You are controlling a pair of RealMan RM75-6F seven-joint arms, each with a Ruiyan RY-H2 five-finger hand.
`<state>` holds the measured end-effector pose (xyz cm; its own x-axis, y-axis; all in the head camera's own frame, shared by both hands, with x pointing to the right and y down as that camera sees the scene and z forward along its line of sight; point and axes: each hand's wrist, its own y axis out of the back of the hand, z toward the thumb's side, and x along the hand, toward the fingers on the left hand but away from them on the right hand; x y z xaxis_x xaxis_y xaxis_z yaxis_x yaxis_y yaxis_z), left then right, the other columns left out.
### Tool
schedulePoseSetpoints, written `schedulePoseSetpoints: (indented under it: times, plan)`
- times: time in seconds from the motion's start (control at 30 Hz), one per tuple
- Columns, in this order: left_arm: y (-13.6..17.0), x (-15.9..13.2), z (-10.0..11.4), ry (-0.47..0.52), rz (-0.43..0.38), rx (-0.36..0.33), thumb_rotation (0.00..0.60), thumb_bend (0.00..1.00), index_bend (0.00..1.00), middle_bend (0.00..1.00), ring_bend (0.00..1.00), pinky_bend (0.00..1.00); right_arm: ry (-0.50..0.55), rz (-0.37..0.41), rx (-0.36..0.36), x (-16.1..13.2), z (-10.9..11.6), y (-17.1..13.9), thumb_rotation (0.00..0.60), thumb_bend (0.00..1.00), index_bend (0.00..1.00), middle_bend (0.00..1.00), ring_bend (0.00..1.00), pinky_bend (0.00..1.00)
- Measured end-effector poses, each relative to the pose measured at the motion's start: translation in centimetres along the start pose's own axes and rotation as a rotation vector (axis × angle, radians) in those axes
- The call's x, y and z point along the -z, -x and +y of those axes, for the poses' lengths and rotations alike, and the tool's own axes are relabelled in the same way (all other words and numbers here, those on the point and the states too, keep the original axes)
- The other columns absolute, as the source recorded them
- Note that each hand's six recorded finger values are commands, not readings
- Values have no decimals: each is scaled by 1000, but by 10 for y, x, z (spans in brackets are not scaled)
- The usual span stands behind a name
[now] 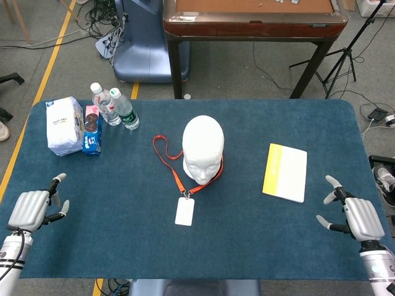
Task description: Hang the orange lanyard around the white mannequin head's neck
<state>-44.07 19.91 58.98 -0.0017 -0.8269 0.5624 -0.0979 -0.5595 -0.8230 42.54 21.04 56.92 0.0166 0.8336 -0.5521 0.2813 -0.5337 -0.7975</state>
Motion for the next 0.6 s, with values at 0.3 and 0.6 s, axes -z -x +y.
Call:
schedulePoseSetpoints:
  times: [0.3,0.6]
  plan:
    - [38,12,-4,-13,57,-108,343,375,132,458,406,664,7,15,28,3,15,-10,600,195,88,417,318,420]
    - [69,4,-1,-22,67,-141,362,375,141,456,404,638,-5,75,73,-5,17,-15,600,151,88,417,318,416]
